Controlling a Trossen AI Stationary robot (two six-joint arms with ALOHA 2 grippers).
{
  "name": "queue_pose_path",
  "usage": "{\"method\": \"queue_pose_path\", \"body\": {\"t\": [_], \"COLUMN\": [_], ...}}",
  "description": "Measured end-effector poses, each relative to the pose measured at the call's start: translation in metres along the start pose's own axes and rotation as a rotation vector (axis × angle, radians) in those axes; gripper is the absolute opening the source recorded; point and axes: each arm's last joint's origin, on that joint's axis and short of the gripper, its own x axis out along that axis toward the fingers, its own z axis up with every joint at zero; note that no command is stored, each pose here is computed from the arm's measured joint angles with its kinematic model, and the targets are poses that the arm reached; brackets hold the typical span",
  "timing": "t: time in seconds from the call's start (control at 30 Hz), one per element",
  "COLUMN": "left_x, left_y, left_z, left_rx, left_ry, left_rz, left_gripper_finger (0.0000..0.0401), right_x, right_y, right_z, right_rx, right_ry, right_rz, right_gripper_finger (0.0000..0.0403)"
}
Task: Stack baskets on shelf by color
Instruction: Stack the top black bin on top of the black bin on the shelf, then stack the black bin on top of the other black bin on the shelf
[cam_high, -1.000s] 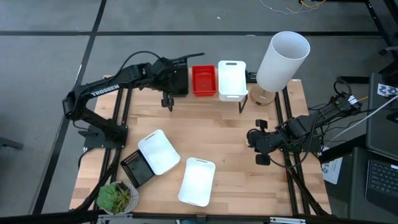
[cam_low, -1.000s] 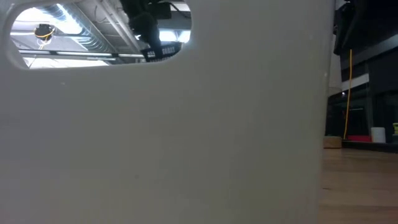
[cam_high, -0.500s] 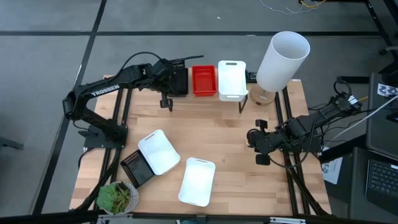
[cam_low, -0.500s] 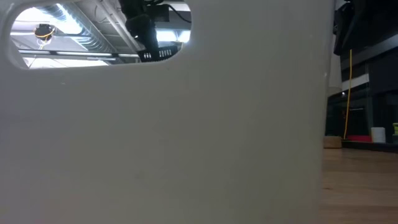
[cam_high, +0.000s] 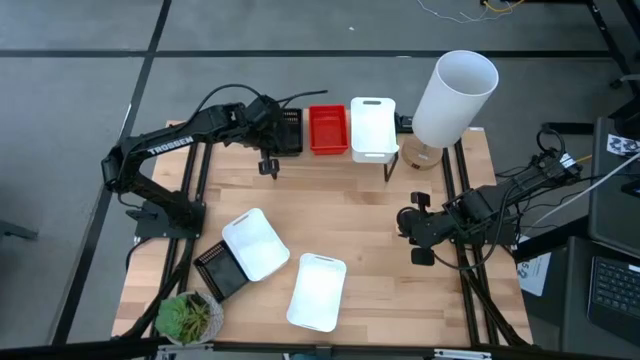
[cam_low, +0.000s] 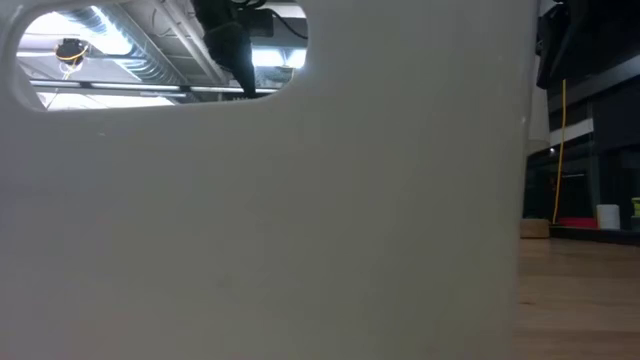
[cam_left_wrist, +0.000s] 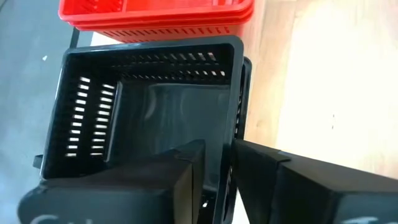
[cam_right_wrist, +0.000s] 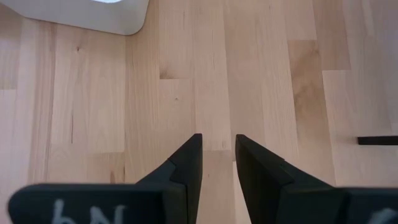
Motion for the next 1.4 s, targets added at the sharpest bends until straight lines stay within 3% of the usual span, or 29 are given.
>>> {"method": "queue_pose_path", "body": {"t": [0.17,0.33,0.53,0.67,0.8,0.9,1.07,1.27,1.4], "left_x": [-0.002,-0.032,-0.056,-0.048,-0.021,-0.005,0.007,-0.011,-0.031], "left_y": [-0.002,-0.006,-0.016,-0.023,-0.027,-0.031,-0.040,-0.044,-0.056], "left_z": [0.002,0.014,0.024,0.018,0.008,-0.001,-0.008,0.007,0.019], "left_rx": [0.006,0.016,-0.016,-0.043,-0.032,-0.024,0.000,0.028,0.000], "left_ry": [-0.022,-0.125,-0.151,-0.079,0.017,0.041,0.064,0.002,-0.078], "left_rz": [0.002,0.009,-0.015,0.071,0.245,0.308,0.294,0.342,0.233], "left_gripper_finger": [0.0075,0.0075,0.0075,0.0075,0.0075,0.0075,0.0075,0.0075,0.0075], "right_x": [0.000,0.000,0.000,0.000,0.000,0.000,0.000,0.000,0.000], "right_y": [0.000,0.000,0.000,0.000,0.000,0.000,0.000,0.000,0.000], "right_z": [0.000,0.000,0.000,0.000,0.000,0.000,0.000,0.000,0.000], "right_rx": [-0.001,-0.002,-0.003,-0.003,-0.003,-0.003,0.000,0.000,0.004], "right_ry": [0.000,0.000,0.000,0.000,0.000,0.000,0.000,0.000,-0.001], "right_rz": [0.000,0.000,0.000,0.000,0.000,0.000,0.000,0.000,0.000], "right_gripper_finger": [0.0097,0.0097,0.0097,0.0097,0.0097,0.0097,0.0097,0.0097,0.0097]}}
